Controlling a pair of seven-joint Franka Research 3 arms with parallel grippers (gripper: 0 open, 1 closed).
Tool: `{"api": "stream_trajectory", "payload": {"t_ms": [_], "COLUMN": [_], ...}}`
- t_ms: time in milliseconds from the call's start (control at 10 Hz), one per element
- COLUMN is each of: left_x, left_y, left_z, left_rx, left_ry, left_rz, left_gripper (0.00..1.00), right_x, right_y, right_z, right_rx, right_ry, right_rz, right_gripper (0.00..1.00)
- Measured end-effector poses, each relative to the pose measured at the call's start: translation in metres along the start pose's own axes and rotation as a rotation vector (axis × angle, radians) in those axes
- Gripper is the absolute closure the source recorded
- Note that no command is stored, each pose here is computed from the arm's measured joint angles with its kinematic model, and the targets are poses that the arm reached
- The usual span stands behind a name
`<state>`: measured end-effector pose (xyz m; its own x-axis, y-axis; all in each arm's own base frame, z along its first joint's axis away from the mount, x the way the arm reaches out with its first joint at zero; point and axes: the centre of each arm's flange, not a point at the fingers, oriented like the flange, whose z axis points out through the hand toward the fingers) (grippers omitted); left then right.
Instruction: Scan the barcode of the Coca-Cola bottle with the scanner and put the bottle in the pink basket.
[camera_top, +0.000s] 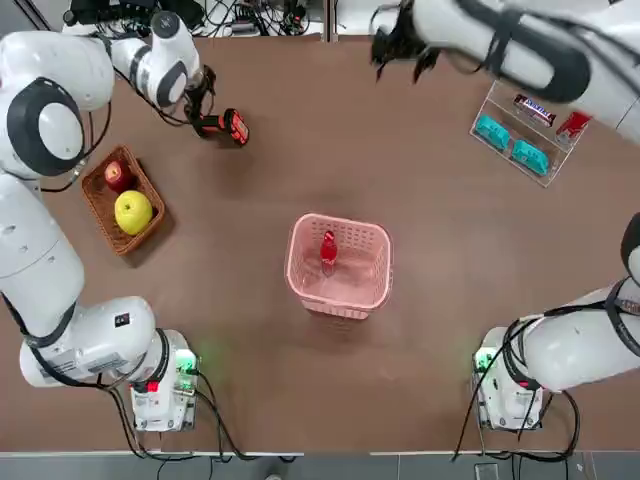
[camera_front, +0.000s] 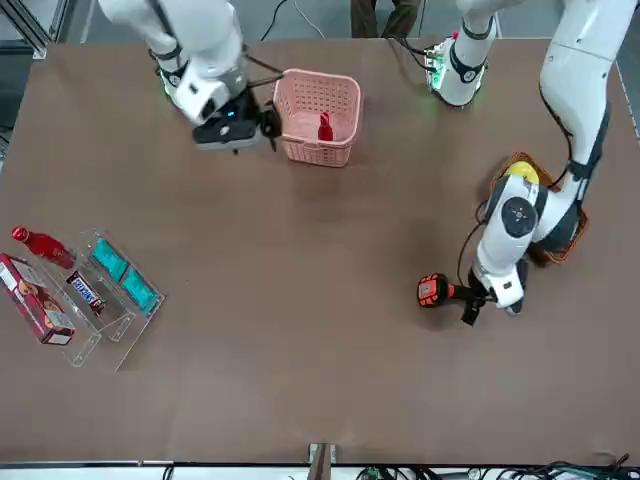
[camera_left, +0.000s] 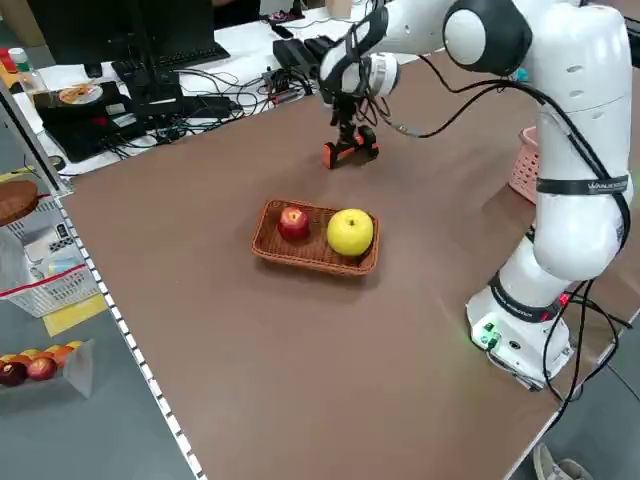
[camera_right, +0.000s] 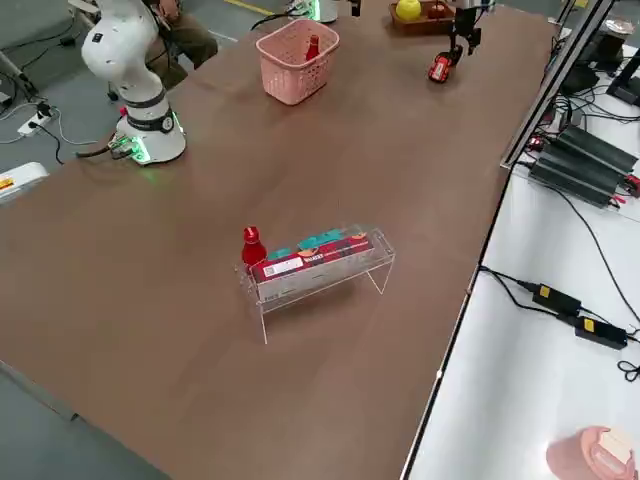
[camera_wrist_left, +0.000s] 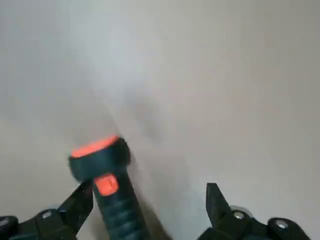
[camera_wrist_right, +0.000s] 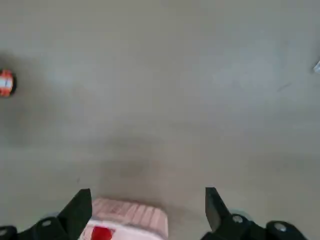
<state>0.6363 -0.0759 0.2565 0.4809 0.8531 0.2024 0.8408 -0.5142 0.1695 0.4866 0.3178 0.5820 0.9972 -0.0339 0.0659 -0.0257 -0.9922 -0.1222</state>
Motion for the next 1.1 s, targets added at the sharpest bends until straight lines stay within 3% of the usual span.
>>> {"api": "stream_trajectory", "payload": {"t_ms": [200,400,800,1100], "left_x": [0.066,0.12,0.156,0.17], "left_y": [-0.02,-0.047,-0.052,-0.058], "left_z": [-0.022,-0.033,-0.076,-0.091], "left_rx": [0.007,0.023,0.033,0.077], "left_ry": [0.082,0.092,0.019,-0.004], "left_rz": [0.168,0.325,0.486,0.668], "left_gripper": [0.0,0.0,0.0,0.0], "right_x": [0.055,0.085,0.092,0.085], "right_y": [0.086,0.171,0.303,0.322], "right_z": [-0.032,-0.048,-0.098,-0.116], "right_rx": [-0.009,-0.045,-0.104,-0.148], "right_ry": [0.053,0.044,-0.018,-0.046], "right_rz": [-0.004,0.009,0.079,0.089], "right_gripper": [0.0,0.0,0.0,0.0]}}
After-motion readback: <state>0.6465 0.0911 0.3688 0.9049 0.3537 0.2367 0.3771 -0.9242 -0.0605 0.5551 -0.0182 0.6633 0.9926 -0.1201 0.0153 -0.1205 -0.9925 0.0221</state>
